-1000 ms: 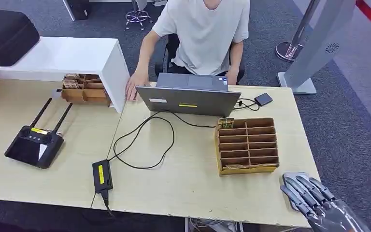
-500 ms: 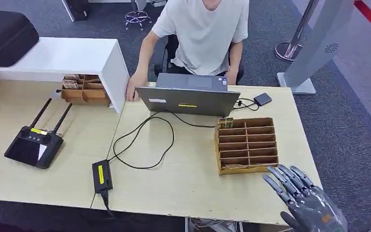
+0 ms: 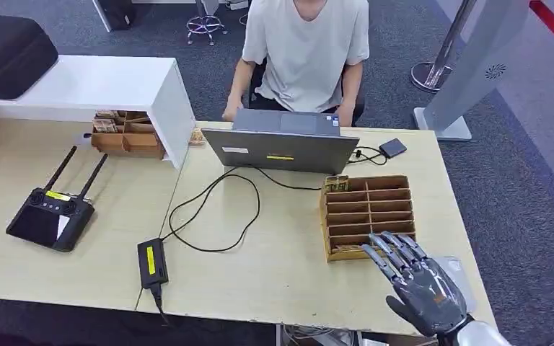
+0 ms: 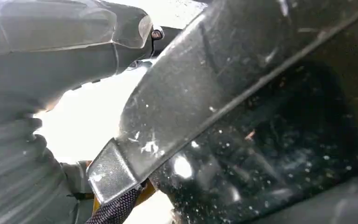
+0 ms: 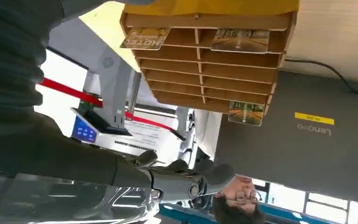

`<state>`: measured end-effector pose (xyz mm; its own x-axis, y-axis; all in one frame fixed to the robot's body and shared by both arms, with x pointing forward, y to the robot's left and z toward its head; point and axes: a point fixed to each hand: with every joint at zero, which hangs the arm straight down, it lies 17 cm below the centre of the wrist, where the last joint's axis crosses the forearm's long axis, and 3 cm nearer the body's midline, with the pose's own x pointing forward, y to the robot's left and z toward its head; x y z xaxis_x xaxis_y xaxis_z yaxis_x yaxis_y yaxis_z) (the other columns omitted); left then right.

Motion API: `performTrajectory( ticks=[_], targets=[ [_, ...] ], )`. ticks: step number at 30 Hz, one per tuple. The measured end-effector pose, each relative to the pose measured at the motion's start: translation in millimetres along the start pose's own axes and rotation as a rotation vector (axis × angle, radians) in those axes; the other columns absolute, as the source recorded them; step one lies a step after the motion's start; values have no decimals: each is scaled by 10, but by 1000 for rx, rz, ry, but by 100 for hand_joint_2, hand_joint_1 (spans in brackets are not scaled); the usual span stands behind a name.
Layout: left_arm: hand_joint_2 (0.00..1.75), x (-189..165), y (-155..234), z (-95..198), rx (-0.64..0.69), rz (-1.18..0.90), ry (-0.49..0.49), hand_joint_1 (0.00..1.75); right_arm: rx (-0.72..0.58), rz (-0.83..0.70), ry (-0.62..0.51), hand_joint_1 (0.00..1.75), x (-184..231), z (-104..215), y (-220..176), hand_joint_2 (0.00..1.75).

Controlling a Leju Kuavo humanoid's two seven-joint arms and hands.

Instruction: Pass the card to the sensor for recognition and then transmit it.

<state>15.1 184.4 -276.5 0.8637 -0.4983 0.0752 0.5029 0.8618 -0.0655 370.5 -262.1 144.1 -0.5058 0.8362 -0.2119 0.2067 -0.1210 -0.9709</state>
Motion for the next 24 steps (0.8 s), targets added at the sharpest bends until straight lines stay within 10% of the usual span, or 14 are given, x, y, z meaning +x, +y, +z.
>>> performTrajectory(
  ticks=[24],
  targets=[
    [175, -1, 2, 1, -1, -9, 4, 0, 28, -50, 0, 0, 172, -112, 229, 175]
  ],
)
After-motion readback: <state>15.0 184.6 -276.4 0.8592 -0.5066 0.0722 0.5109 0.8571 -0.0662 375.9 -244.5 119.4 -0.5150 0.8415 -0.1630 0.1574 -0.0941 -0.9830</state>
